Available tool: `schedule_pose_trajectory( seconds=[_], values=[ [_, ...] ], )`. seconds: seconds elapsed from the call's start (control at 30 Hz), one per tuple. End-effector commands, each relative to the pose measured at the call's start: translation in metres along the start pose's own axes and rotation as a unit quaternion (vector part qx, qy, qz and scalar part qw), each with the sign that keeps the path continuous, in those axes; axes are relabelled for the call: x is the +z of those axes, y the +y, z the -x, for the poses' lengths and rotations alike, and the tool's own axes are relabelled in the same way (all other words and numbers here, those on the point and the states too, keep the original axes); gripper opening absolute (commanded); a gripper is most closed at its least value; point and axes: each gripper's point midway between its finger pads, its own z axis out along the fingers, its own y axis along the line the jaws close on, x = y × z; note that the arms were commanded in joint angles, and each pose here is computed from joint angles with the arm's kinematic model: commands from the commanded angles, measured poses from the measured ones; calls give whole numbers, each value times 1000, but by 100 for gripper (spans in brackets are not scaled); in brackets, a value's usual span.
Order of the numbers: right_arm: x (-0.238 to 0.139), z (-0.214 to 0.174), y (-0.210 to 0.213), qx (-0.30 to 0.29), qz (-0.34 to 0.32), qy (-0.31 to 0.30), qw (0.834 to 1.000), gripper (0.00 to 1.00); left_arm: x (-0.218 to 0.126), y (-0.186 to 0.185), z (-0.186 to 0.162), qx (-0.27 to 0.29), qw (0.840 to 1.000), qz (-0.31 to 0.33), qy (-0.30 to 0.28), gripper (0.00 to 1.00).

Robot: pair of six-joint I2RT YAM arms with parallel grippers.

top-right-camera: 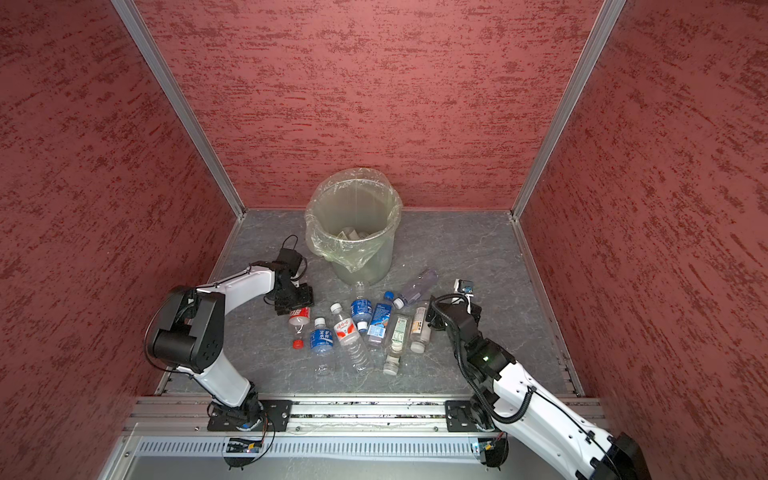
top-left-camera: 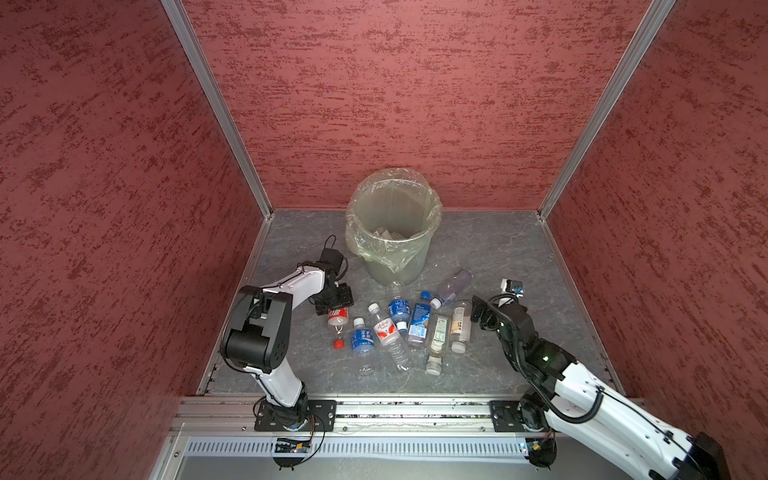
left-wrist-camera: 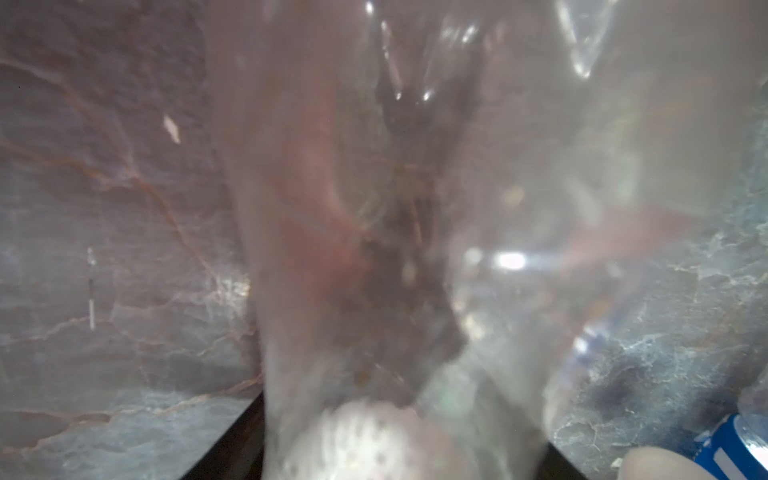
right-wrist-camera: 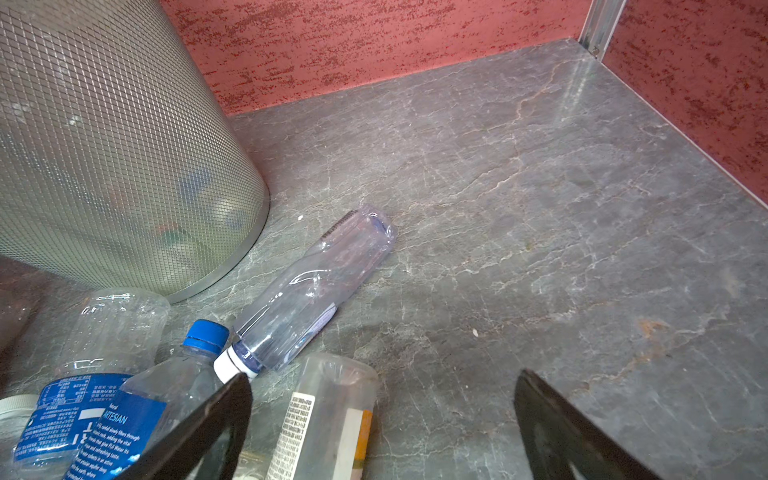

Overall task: Throw the plastic bottles in the bin
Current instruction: 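Close the left gripper on the cola bottle while the right gripper draws back, then lift the cola bottle with the left gripper and carry it over the bin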

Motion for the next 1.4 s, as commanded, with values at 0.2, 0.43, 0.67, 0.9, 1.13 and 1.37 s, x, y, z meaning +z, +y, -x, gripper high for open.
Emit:
schedule_pose_trajectory(
  seconds=[0.2,0.43,0.67,0.9,1.13,1.37],
  values=[
    [1,5,2,11,3,-10,1000,99,-1,-8,3,10,1000,-11,-7,60],
    [1,4,2,10,2,-8,1000,99,-14,-9,5,15,999,-20,-27,54],
    [2,4,1,11,1,-8,1000,99,-32,-8,12,14,997,-25,-69,48],
    [2,5,2,11,1,-9,1000,99,-57,-8,16,10,992,-39,-119,44],
    [2,4,1,10,1,-8,1000,99,-93,0,13,7,981,-44,-189,44],
    [2,4,2,10,1,-8,1000,99,-138,-7,7,20,957,-83,-276,44]
  ],
)
